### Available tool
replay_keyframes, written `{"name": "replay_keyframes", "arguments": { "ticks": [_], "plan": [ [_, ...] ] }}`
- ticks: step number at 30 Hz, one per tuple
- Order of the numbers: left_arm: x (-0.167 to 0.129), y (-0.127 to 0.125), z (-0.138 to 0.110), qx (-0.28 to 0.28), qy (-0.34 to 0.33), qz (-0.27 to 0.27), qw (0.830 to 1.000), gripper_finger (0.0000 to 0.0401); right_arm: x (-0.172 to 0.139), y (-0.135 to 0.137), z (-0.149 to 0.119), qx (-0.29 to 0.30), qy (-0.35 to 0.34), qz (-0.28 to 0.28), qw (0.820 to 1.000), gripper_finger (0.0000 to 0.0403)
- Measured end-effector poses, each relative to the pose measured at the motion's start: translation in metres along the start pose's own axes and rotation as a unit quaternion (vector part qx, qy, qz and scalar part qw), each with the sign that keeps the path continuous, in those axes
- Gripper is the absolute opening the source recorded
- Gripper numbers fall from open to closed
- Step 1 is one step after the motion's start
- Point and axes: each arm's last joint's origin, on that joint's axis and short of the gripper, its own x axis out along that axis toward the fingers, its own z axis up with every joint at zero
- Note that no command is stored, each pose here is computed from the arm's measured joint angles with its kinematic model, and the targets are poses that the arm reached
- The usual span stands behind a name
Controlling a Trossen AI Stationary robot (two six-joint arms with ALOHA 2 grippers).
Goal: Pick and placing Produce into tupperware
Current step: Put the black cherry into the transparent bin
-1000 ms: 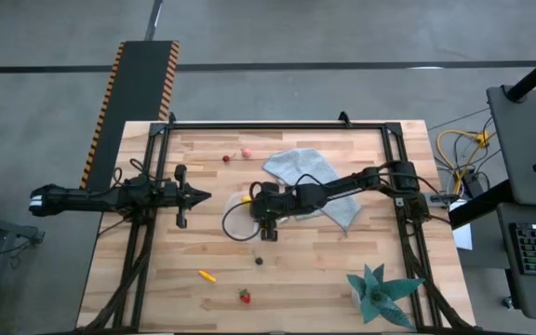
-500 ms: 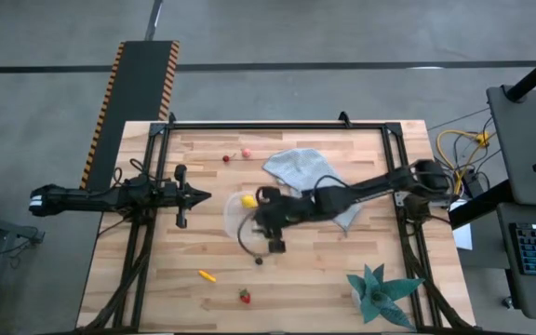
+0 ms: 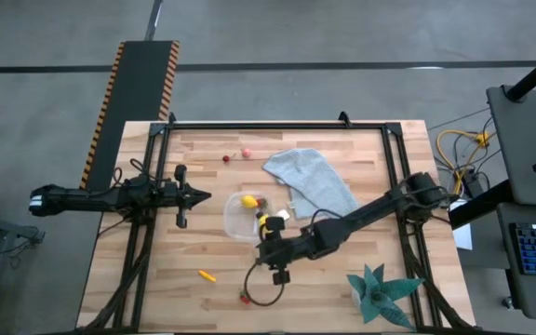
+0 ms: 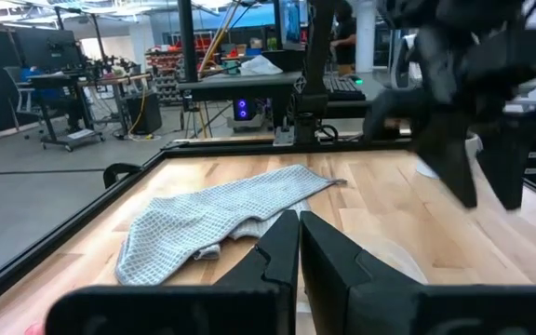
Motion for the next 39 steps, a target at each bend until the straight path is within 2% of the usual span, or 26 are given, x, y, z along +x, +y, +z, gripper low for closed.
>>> {"name": "replay_keyframes", "arguments": {
  "ticks": [7, 12, 18, 25, 33, 39],
  "plan": [
    [0.0, 0.0, 0.0, -0.001, 0.0, 0.0, 1.0, 0.0, 0.023, 0.008, -0.018, 0.065, 0.036, -0.002, 0.997, 0.0229],
    [0.0, 0.0, 0.0, 0.0, 0.0, 0.0, 1.0, 0.0, 0.022, 0.01, -0.018, 0.117, 0.033, -0.009, 0.993, 0.0251],
    [0.0, 0.0, 0.0, 0.001, 0.0, -0.001, 1.0, 0.0, 0.025, 0.024, -0.025, 0.153, 0.03, -0.033, 0.987, 0.0247],
    [0.0, 0.0, 0.0, 0.0, 0.001, -0.005, 1.0, 0.0, 0.054, 0.045, -0.044, 0.148, 0.032, -0.034, 0.988, 0.0237],
    [0.0, -0.002, 0.0, -0.003, -0.001, -0.027, 1.0, 0.0, 0.061, 0.044, -0.046, 0.169, 0.026, -0.069, 0.983, 0.0232],
    [0.0, -0.002, 0.0, -0.003, -0.001, -0.031, 1.0, 0.0, 0.06, 0.044, -0.041, 0.171, 0.018, -0.073, 0.982, 0.0232]
  ]
}}
